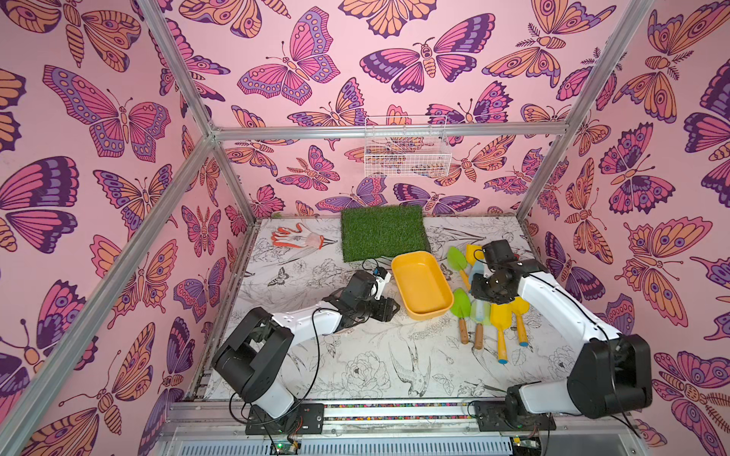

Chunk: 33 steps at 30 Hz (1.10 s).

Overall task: Take the shovel out of the storage box
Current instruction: Pick up the shovel from the storage box, then place the shovel at the center of the board.

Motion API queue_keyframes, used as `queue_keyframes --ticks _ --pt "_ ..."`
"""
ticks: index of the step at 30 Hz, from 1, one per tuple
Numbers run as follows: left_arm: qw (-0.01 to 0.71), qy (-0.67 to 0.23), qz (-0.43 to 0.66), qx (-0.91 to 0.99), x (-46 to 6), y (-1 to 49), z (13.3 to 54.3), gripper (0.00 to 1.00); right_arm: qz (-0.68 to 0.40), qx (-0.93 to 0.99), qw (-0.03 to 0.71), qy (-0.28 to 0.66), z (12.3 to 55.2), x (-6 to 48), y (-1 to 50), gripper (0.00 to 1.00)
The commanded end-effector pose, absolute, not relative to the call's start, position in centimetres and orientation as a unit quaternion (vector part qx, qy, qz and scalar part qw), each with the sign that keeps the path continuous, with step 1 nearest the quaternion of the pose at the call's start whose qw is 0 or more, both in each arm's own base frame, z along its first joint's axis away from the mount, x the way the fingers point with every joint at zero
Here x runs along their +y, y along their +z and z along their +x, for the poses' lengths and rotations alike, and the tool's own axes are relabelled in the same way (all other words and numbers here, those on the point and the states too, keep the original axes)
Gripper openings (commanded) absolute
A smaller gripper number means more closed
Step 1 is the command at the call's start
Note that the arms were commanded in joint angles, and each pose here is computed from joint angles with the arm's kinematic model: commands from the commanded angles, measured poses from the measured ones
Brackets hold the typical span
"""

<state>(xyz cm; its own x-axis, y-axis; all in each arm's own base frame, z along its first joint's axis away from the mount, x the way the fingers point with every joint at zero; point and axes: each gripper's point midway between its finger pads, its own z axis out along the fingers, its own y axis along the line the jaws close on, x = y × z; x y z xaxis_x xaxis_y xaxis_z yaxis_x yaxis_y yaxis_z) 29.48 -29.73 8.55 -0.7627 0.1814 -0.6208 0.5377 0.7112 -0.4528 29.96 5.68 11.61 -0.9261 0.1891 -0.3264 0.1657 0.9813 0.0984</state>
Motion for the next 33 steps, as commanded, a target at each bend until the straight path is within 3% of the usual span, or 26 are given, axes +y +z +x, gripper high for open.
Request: queue_keyframes --ticks 1,16,23,33 --pt "0.277 -0.323 0.203 0.882 -29.7 8.7 29.7 0.6 0.096 0.981 0.168 0.023 29.3 3.5 11.2 0.17" --pt "0.27 -0.321 0.201 0.885 -29.8 8.0 29.8 0.6 0.17 0.971 0.148 -0.073 28.5 -8.4 8.8 0.18" --pt "0.272 -0.322 0.202 0.884 -29.8 8.3 29.8 0.6 0.146 0.966 0.168 -0.132 30.0 -12.2 8.0 0.14" --pt "0.284 -0.319 0.207 0.881 -29.5 8.9 29.7 0.6 0.183 0.961 0.151 -0.145 30.0 -16.9 6.7 0.17"
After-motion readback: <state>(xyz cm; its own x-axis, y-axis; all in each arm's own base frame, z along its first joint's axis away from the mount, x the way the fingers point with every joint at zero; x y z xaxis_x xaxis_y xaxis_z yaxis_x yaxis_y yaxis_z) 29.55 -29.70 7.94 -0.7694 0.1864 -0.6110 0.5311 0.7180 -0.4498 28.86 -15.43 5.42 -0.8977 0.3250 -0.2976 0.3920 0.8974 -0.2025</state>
